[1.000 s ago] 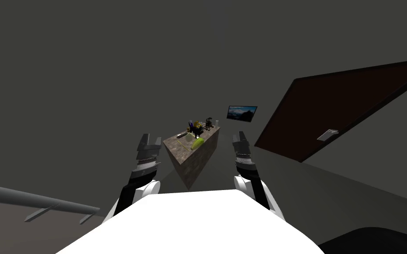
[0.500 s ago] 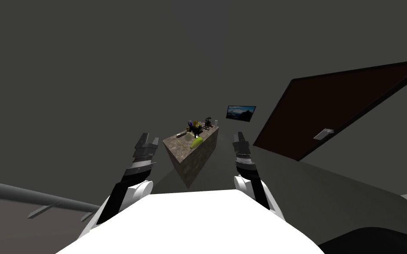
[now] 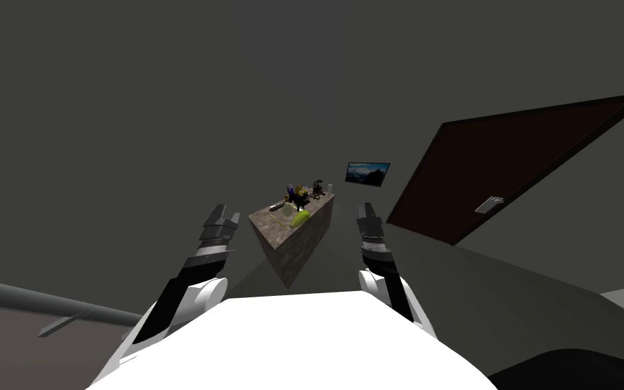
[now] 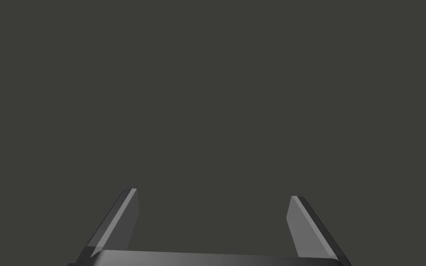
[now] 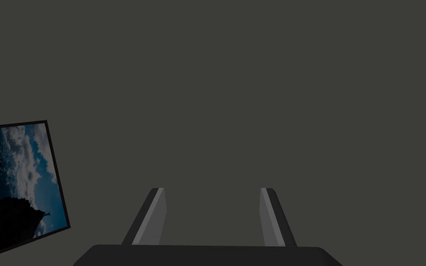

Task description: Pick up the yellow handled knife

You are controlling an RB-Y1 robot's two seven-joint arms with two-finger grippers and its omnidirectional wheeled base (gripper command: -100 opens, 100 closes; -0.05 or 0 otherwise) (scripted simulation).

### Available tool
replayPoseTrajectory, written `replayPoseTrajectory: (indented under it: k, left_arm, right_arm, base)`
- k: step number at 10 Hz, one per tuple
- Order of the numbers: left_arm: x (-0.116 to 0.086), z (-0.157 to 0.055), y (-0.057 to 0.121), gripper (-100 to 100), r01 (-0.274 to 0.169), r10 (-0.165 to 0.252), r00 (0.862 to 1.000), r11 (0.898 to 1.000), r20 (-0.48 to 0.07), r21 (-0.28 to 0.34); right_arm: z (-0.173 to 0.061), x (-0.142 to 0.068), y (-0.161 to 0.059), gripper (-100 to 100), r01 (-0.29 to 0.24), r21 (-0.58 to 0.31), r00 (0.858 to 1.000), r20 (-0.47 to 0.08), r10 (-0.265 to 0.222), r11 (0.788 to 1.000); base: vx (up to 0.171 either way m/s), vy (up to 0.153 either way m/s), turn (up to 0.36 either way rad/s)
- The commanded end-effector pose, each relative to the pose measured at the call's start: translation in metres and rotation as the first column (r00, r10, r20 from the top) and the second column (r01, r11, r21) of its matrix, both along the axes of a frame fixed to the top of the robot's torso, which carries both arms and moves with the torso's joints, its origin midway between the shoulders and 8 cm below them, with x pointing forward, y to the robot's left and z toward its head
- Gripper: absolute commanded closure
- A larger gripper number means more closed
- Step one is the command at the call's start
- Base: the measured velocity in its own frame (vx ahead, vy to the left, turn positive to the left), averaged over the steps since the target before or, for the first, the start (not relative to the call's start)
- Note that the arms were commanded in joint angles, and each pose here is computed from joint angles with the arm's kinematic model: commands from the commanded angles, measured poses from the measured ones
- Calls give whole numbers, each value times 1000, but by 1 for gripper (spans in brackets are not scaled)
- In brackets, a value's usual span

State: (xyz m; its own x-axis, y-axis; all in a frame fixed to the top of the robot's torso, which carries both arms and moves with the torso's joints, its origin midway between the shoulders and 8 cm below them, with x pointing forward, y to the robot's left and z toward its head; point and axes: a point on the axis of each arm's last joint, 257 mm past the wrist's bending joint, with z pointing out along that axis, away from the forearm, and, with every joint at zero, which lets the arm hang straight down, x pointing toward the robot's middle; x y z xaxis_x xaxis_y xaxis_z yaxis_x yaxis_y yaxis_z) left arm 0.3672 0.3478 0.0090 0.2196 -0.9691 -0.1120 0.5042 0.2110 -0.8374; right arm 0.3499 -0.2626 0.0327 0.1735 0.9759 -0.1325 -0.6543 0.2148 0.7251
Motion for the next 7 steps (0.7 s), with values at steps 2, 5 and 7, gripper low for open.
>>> replayPoseTrajectory:
  k: [2, 5, 7]
  left_arm:
    - [5, -6, 17, -100, -23, 22, 998, 1000, -54, -9]
    - [12, -19, 30, -100, -41, 38, 991, 999, -127, -24]
    - [15, -27, 42, -100, -58, 51, 983, 998, -175, -34]
  right_arm:
    - [0, 0, 0, 0, 0, 0, 1000, 0, 0, 1000]
    - [0, 0, 0, 0, 0, 0, 1000, 0, 0, 1000]
    - [0, 0, 0, 0, 0, 0, 1000, 0, 0, 1000]
  base:
    - [-14, -18, -34]
    - [-16, -17, -28]
    - [-9, -17, -37]
